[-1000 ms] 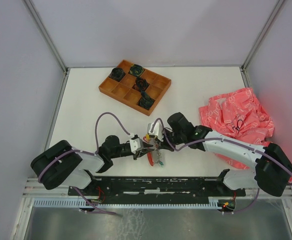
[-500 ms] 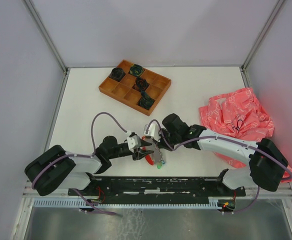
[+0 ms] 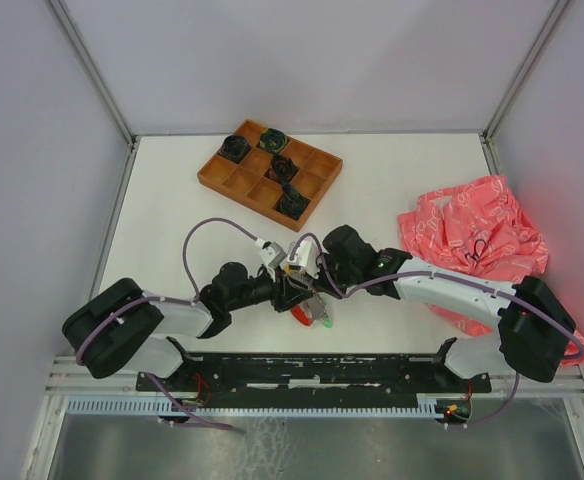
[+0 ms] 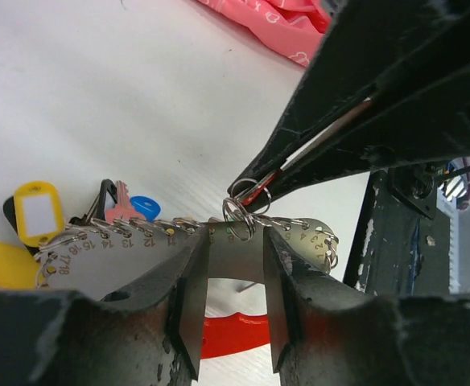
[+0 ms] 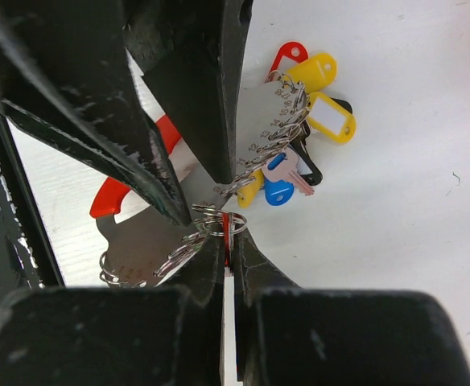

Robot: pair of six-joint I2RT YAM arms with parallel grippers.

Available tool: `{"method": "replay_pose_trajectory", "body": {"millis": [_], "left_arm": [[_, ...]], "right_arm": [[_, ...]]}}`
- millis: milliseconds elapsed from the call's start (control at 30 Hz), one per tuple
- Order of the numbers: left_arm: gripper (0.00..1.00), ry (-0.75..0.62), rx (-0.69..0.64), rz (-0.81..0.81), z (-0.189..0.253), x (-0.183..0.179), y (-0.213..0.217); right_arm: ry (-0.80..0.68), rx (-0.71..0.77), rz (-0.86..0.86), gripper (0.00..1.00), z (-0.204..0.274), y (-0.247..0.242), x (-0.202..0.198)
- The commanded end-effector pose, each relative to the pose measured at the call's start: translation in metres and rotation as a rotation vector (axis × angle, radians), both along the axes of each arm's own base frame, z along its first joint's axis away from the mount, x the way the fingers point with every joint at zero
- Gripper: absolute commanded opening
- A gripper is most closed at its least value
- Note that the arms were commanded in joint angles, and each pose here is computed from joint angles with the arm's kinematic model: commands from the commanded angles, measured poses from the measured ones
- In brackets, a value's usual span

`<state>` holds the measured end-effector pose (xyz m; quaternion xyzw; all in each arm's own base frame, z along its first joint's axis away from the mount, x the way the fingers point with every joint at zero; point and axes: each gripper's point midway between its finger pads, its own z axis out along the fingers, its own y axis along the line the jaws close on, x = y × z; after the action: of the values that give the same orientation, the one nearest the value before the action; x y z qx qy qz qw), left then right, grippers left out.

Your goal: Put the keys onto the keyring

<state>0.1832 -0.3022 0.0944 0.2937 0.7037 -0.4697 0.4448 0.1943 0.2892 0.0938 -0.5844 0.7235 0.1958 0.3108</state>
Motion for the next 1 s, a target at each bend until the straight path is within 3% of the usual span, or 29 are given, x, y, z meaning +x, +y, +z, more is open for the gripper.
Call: {"method": "replay_pose_trajectory", "body": {"millis": [0, 300, 600, 967], "left_arm": [[0.37, 0.119, -0.073, 0.077, 0.011, 0.011, -0.007], [0.19, 0.116, -0.086, 0.117, 0.019, 0.017, -0.005], [0.20, 0.031, -0.013, 0.160, 0.019, 0.031, 0.000], [0.27, -0.179, 0.059, 0.019, 0.019, 0.027, -0.007]], "right_arm": [[-0.048, 0.095, -0.022, 0.01, 0.029, 0.022, 0.014], [-0.042, 0.100, -0.016, 0.01, 0.029, 0.022, 0.011], [-0.004, 0.098, 0.011, 0.01, 0.027, 0.024, 0.002], [0.005, 0.108, 0.018, 0.01, 0.032, 0.026, 0.001]]}}
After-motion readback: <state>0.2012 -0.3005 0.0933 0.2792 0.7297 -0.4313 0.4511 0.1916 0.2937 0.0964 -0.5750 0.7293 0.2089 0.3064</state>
